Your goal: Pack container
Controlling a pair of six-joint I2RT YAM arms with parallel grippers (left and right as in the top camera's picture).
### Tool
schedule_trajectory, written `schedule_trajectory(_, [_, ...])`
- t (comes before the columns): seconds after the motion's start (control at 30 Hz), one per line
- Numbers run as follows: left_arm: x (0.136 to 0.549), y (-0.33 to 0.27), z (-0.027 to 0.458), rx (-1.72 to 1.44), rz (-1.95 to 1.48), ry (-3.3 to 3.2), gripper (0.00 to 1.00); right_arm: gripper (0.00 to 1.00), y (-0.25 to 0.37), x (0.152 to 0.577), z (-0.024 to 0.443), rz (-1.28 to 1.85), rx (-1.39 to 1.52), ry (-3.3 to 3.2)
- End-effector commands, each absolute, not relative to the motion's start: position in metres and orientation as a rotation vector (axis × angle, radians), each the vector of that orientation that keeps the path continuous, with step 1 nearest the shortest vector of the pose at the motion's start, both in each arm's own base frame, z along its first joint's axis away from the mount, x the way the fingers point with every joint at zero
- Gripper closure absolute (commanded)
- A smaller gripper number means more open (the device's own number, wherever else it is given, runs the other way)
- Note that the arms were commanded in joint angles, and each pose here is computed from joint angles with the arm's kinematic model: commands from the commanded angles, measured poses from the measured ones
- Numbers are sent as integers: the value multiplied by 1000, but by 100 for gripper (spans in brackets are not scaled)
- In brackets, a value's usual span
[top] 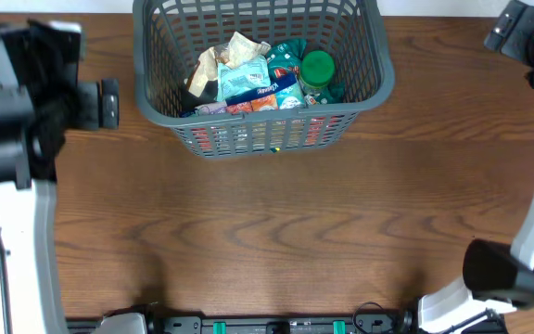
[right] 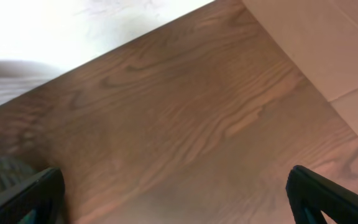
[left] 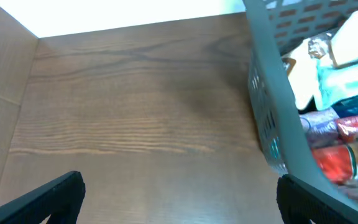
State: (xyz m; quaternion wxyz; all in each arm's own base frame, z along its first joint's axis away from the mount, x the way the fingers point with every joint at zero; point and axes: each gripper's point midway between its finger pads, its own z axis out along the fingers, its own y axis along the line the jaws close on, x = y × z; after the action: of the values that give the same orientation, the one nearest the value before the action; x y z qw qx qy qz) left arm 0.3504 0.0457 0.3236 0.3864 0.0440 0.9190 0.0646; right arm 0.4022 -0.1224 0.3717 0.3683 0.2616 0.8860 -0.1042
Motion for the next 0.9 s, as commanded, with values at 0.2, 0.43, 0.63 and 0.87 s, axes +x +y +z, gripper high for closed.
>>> schedule_trajectory(0.2, [303, 40, 301, 136, 201, 2252, 2, 1, -114, 348, 385, -249, 704, 2206])
schedule_trajectory(0.43, [280, 36, 291, 132, 210, 2195, 2, 1, -92, 330, 339, -257, 507, 2235])
schedule_trajectory(0.63, [276, 36, 281, 133, 207, 2214, 1, 1, -56, 326, 286, -216, 289, 2277])
schedule_trajectory(0.87, [284, 37, 268, 136, 198, 2263, 1, 1, -34, 329, 262, -209, 159, 2311])
